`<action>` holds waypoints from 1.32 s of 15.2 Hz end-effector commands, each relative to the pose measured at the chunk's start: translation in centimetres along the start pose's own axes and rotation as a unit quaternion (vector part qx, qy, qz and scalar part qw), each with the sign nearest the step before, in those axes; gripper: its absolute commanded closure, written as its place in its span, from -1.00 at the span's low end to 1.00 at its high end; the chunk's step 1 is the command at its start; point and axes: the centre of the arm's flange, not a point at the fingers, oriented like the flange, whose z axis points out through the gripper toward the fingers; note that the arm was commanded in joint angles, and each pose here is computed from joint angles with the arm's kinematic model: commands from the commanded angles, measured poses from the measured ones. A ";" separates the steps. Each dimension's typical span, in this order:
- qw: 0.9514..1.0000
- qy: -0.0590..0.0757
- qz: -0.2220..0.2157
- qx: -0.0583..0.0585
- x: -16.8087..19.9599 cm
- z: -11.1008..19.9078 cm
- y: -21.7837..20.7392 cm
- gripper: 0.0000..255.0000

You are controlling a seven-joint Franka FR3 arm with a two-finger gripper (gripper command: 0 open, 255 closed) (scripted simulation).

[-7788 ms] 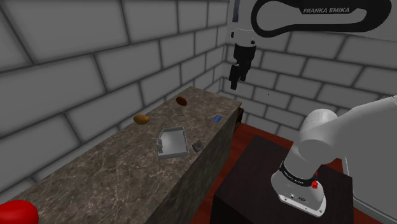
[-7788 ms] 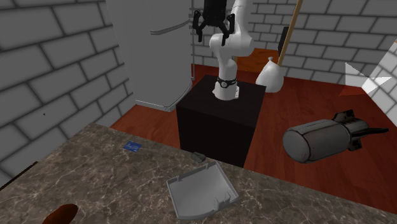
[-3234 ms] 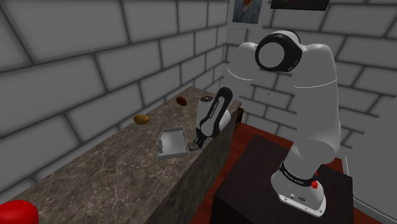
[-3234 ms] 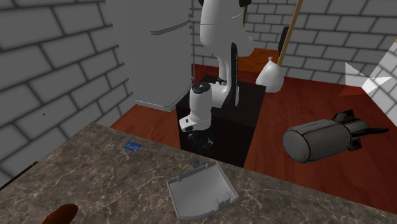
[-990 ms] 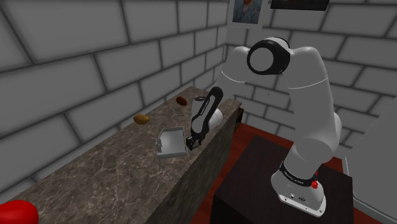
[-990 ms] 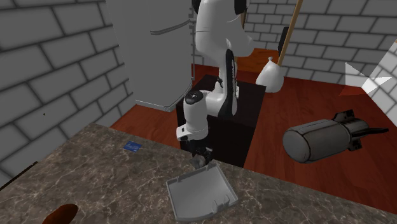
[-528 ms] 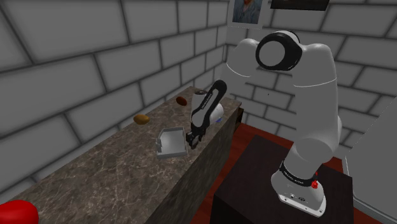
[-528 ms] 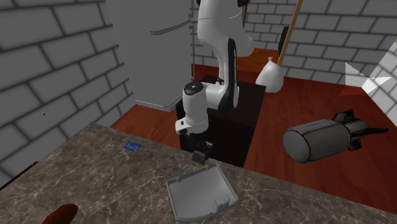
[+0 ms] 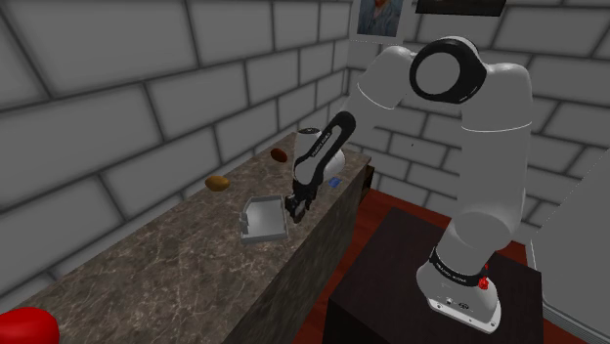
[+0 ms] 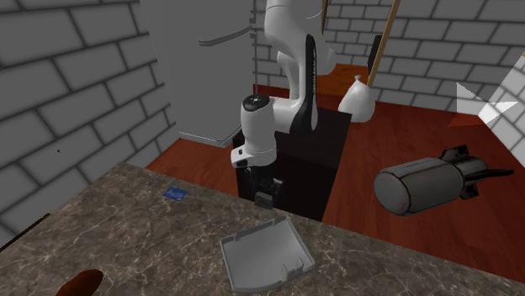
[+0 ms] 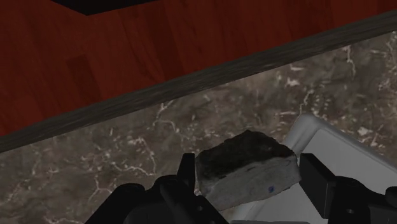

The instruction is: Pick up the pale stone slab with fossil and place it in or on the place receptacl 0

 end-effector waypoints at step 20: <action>1.000 0.000 0.000 0.000 5.8 -7.4 -6.0 1.00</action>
